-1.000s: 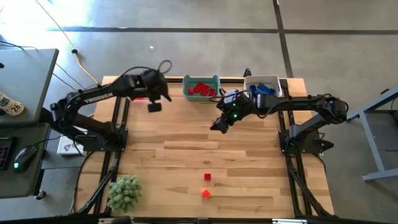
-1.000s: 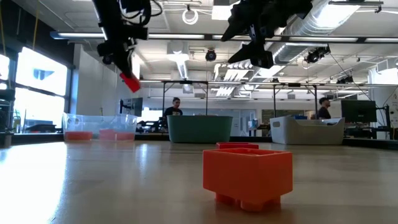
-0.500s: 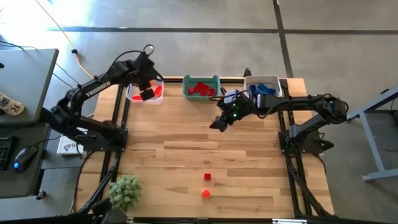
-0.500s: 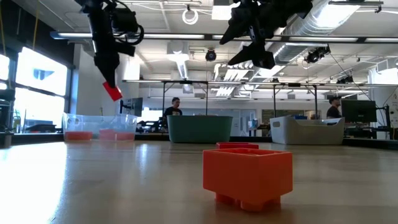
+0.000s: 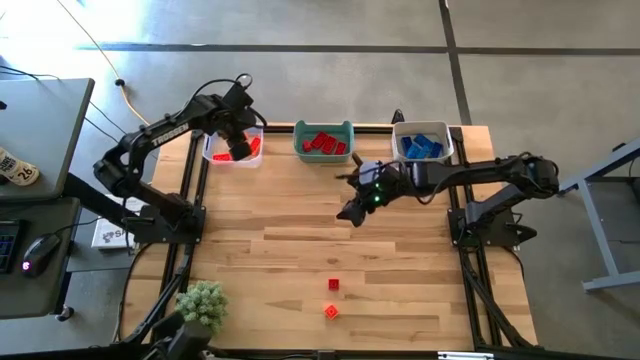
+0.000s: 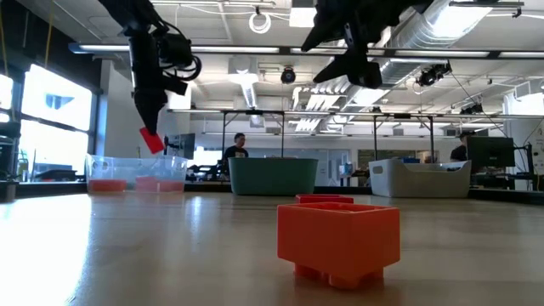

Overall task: Sort & place blocks by color
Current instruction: Put the orange game piece into the transparent bin, then put the red game piece into the green bin

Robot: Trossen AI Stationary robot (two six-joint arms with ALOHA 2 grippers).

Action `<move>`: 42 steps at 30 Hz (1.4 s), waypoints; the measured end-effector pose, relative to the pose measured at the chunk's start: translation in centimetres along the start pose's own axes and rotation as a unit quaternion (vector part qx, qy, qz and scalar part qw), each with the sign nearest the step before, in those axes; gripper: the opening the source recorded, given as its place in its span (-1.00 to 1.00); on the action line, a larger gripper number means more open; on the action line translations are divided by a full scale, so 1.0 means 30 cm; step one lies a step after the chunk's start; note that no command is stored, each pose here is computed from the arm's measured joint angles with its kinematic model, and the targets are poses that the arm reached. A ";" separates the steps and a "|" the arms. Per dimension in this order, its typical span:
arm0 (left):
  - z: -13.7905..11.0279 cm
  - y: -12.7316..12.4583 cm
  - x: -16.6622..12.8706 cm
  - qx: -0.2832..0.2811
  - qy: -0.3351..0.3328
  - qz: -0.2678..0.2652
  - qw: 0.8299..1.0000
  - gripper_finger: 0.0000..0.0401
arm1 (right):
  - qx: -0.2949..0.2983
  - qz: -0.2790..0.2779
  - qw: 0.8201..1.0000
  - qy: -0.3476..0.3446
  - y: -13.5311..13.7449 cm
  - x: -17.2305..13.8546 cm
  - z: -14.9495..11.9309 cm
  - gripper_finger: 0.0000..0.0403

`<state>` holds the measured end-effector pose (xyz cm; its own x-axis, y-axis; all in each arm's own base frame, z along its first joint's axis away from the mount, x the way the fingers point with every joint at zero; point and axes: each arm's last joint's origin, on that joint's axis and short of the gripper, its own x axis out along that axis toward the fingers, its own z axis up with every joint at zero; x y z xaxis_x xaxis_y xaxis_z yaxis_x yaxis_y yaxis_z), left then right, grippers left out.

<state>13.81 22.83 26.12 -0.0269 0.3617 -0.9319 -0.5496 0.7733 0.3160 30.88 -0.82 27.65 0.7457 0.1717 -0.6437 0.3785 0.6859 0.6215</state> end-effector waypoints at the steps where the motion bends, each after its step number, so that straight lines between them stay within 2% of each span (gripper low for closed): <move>1: 0.003 0.001 0.003 -0.002 -0.002 0.001 1.000 -0.54 | -0.010 0.001 1.000 0.002 0.011 0.003 -0.011 0.06; 7: 0.011 0.002 0.016 -0.012 -0.002 0.001 1.000 -0.31 | -0.043 0.012 0.999 0.020 0.071 0.017 -0.076 0.06; 11: 0.018 0.003 0.015 -0.037 -0.010 0.004 0.999 -0.15 | -0.062 0.014 0.998 0.026 0.107 0.022 -0.119 0.06; 15: 0.023 -0.008 0.013 -0.049 -0.013 0.000 0.999 -0.08 | -0.079 0.012 0.996 0.027 0.138 0.026 -0.157 0.06; 22: 0.044 -0.067 -0.012 -0.053 -0.046 -0.064 0.995 -0.08 | -0.102 0.004 0.995 0.019 0.174 0.027 -0.207 0.06; 30: 0.066 -0.204 -0.104 -0.066 -0.095 -0.142 0.983 -0.08 | -0.160 0.006 0.987 0.019 0.207 0.025 -0.255 0.06; 35: 0.060 -0.299 -0.180 -0.064 -0.121 -0.168 0.976 -0.08 | -0.248 -0.003 0.969 -0.002 0.231 0.022 -0.284 0.06; 39: 0.041 -0.370 -0.244 -0.069 -0.140 -0.191 0.969 -0.08 | -0.336 -0.025 0.939 -0.071 0.268 0.017 -0.297 0.06; 42: 0.022 -0.417 -0.286 -0.061 -0.152 -0.208 0.964 -0.08 | -0.371 -0.022 0.920 -0.126 0.301 0.009 -0.293 0.06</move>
<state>21.48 10.39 30.27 0.4535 0.1837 -0.8721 -0.5547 0.8241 -0.1149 29.69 11.63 29.16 0.8778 0.0275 -0.4783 0.0020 0.9981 0.0611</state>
